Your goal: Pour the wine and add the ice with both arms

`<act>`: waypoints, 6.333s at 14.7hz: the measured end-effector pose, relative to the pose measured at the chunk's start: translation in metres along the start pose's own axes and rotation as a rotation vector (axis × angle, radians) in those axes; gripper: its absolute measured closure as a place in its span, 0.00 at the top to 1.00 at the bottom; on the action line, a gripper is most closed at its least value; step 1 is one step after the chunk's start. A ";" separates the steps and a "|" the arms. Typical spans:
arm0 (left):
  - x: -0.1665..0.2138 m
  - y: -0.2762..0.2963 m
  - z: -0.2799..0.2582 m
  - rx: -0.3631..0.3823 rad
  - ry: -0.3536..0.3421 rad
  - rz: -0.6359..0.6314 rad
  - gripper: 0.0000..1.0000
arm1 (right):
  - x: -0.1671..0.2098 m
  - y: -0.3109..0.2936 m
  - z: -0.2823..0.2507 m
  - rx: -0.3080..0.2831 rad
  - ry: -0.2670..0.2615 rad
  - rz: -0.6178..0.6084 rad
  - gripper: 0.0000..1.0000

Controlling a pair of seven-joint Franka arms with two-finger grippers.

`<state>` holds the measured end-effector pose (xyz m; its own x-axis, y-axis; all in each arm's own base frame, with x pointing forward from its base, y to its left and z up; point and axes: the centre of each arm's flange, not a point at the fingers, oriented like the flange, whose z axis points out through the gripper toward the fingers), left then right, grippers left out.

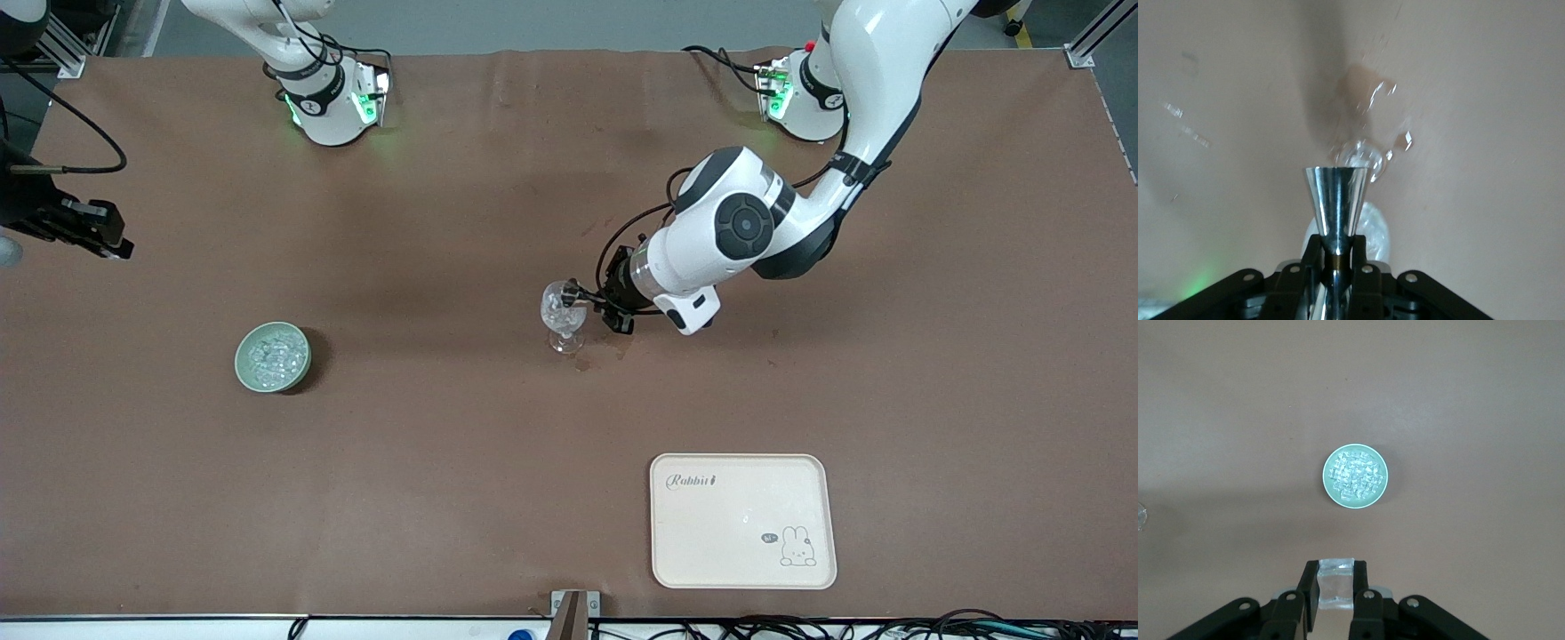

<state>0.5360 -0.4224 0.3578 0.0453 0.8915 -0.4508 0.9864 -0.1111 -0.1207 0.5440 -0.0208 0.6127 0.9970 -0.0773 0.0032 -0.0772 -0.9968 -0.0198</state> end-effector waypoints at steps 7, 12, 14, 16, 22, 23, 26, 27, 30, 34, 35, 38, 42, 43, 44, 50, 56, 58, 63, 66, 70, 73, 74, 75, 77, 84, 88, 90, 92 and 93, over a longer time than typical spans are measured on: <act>0.051 0.039 -0.052 -0.003 -0.332 0.016 0.21 | 0.000 -0.001 0.000 0.000 0.000 -0.001 0.24; 0.143 0.099 -0.115 -0.100 -0.517 -0.070 0.21 | 0.002 -0.014 -0.002 0.004 0.025 -0.025 0.24; 0.187 0.120 -0.131 -0.149 -0.597 -0.110 0.21 | 0.002 -0.034 -0.002 0.008 0.041 -0.057 0.24; 0.230 0.136 -0.138 -0.199 -0.653 -0.121 0.21 | 0.003 -0.059 0.001 0.020 0.058 -0.056 0.24; 0.337 0.165 -0.119 -0.290 -0.728 -0.130 0.21 | 0.007 -0.188 0.035 0.043 0.050 0.098 0.24; 0.354 0.168 -0.110 -0.299 -0.737 -0.128 0.21 | 0.009 -0.213 0.043 0.043 0.042 0.117 0.24; 0.398 0.173 -0.083 -0.320 -0.761 -0.133 0.21 | 0.011 -0.279 0.068 0.037 0.019 0.159 0.24; 0.407 0.174 -0.074 -0.323 -0.767 -0.132 0.21 | 0.008 -0.301 0.077 0.035 0.014 0.165 0.24; 0.424 0.176 -0.052 -0.340 -0.787 -0.131 0.21 | -0.006 -0.362 0.101 0.050 0.024 0.185 0.24; 0.453 0.178 -0.032 -0.399 -0.789 -0.142 0.21 | -0.031 -0.431 0.142 0.079 0.043 0.208 0.24; 0.456 0.180 -0.028 -0.415 -0.779 -0.149 0.21 | -0.036 -0.444 0.153 0.083 0.043 0.213 0.24; 0.460 0.183 -0.020 -0.436 -0.764 -0.168 0.21 | -0.050 -0.475 0.184 0.068 0.026 0.210 0.24; 0.469 0.186 0.001 -0.437 -0.773 -0.181 0.21 | -0.071 -0.505 0.211 0.043 0.003 0.187 0.24; 0.472 0.186 0.007 -0.435 -0.775 -0.184 0.21 | -0.075 -0.509 0.216 0.038 -0.001 0.179 0.24; 0.474 0.185 0.011 -0.435 -0.780 -0.186 0.21 | -0.077 -0.512 0.220 0.034 -0.004 0.174 0.24; 0.478 0.187 0.010 -0.456 -0.773 -0.156 0.43 | -0.067 -0.513 0.226 0.065 0.030 0.184 0.24; 0.496 0.181 -0.020 -0.426 -0.739 -0.057 1.00 | -0.064 -0.516 0.237 0.061 0.033 0.182 0.24; 0.514 0.171 -0.045 -0.367 -0.652 0.059 1.00 | -0.065 -0.517 0.237 0.061 0.033 0.180 0.31; 0.494 0.148 -0.142 -0.158 -0.350 0.303 1.00 | -0.059 -0.514 0.230 0.050 0.054 0.177 0.78; 0.460 0.129 -0.199 -0.057 -0.199 0.409 1.00 | -0.045 -0.496 0.205 0.012 0.091 0.189 1.00; 0.382 0.111 -0.253 0.016 -0.030 0.600 1.00 | -0.001 -0.414 0.129 -0.017 0.128 0.232 1.00; 0.319 0.101 -0.277 0.030 0.077 0.778 1.00 | 0.033 -0.328 0.084 -0.038 0.121 0.229 1.00; 0.303 0.096 -0.284 0.049 0.123 0.836 1.00 | 0.040 -0.302 0.074 -0.045 0.115 0.238 1.00; 0.290 0.091 -0.291 0.070 0.177 0.892 1.00 | 0.046 -0.276 0.067 -0.051 0.110 0.240 1.00; 0.267 0.082 -0.307 0.101 0.288 1.028 1.00 | 0.050 -0.222 0.056 -0.061 0.099 0.225 1.00; 0.222 0.059 -0.351 0.182 0.517 1.357 1.00 | 0.028 -0.071 0.035 -0.079 0.062 0.149 1.00; 0.185 0.042 -0.369 0.198 0.604 1.415 1.00 | 0.015 -0.014 0.018 -0.084 0.049 0.093 1.00; 0.169 0.031 -0.376 0.197 0.630 1.396 1.00 | 0.011 0.002 0.011 -0.086 0.044 0.072 1.00; 0.160 0.017 -0.386 0.200 0.621 1.395 1.00 | 0.008 0.012 0.009 -0.087 0.038 0.044 1.00; 0.158 0.008 -0.391 0.210 0.615 1.407 1.00 | 0.007 0.014 0.007 -0.087 0.039 0.034 1.00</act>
<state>0.6130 -0.1110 0.6312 0.9926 0.0493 0.1107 0.0570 -0.9961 -0.0678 0.5499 -0.0351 0.6056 0.9930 -0.1097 0.0430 -0.1124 -0.9915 0.0662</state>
